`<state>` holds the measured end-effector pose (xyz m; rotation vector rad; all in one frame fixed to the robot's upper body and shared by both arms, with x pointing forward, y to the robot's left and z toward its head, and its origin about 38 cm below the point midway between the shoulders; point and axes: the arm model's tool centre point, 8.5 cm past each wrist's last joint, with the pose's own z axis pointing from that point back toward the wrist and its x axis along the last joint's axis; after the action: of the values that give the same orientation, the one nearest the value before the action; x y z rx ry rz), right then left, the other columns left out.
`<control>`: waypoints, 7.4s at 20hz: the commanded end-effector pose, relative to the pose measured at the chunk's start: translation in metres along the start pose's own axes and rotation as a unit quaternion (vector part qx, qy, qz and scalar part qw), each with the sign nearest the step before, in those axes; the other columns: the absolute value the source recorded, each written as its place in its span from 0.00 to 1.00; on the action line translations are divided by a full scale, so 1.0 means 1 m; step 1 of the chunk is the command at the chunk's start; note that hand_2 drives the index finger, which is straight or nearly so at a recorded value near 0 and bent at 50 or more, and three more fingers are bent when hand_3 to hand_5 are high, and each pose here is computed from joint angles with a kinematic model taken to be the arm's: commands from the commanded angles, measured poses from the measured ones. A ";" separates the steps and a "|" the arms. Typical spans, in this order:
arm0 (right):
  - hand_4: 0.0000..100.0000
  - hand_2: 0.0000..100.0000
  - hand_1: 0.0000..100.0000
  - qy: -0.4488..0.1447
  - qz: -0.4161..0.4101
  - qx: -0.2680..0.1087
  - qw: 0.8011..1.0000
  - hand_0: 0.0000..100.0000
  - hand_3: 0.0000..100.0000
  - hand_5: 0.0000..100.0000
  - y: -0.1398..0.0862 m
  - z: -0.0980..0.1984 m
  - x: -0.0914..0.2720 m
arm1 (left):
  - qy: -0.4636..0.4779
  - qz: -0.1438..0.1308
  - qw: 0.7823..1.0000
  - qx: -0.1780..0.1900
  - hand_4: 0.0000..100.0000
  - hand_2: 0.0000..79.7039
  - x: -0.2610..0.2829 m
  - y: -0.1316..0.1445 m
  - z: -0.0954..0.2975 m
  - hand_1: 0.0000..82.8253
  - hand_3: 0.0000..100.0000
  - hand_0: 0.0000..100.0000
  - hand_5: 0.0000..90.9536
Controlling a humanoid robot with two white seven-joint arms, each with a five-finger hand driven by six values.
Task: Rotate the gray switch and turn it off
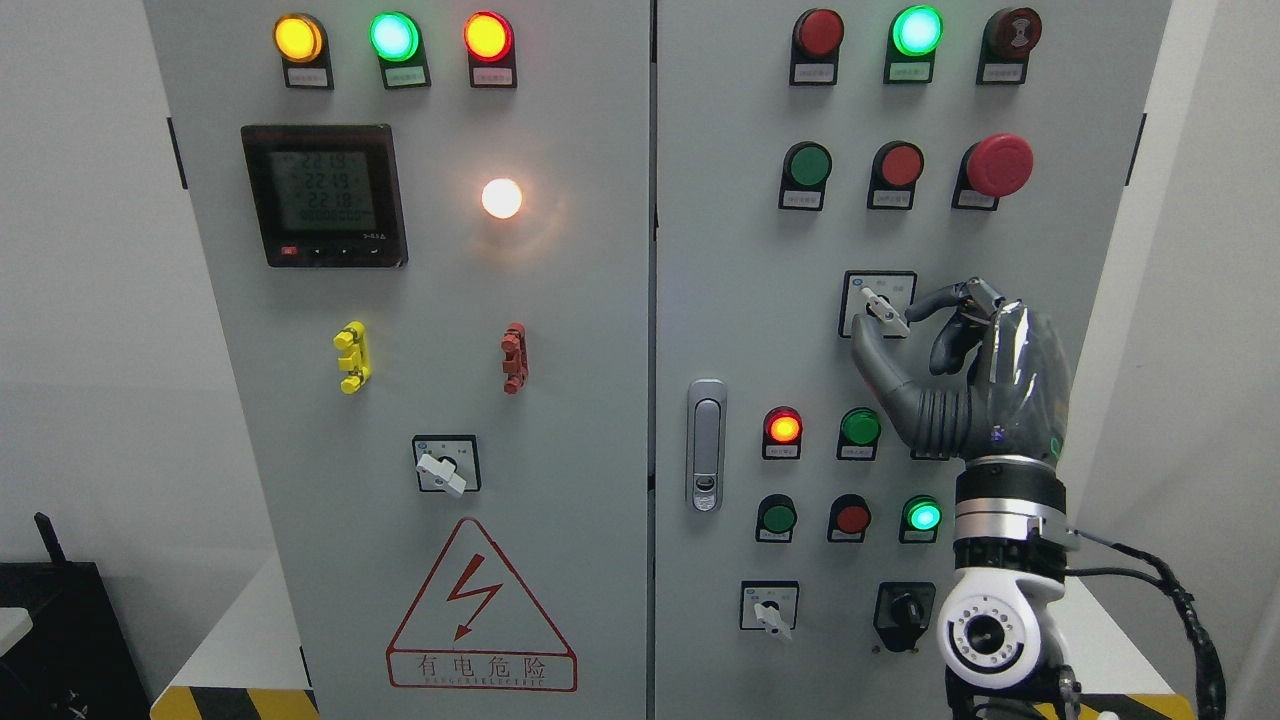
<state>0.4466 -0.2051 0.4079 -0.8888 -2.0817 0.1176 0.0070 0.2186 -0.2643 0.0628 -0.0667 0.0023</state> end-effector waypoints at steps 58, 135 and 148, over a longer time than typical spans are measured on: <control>0.96 0.65 0.58 0.008 0.008 -0.001 1.000 0.24 0.99 1.00 0.000 -0.007 -0.005 | -0.016 0.014 1.000 0.001 0.00 0.00 0.015 0.000 -0.001 0.47 0.00 0.12 0.00; 0.98 0.70 0.44 0.012 0.005 0.007 1.000 0.51 1.00 1.00 0.004 -0.013 -0.004 | -0.016 0.015 1.000 0.001 0.00 0.00 0.015 0.000 -0.001 0.47 0.00 0.12 0.00; 0.98 0.71 0.44 0.011 0.004 0.006 1.000 0.53 1.00 1.00 0.003 -0.014 -0.002 | -0.016 0.015 1.000 0.000 0.00 0.00 0.015 -0.001 -0.001 0.47 0.00 0.12 0.00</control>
<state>0.4590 -0.2034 0.4145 -0.8865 -2.0630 0.1318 0.0070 0.2186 -0.2643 0.0628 -0.0667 0.0023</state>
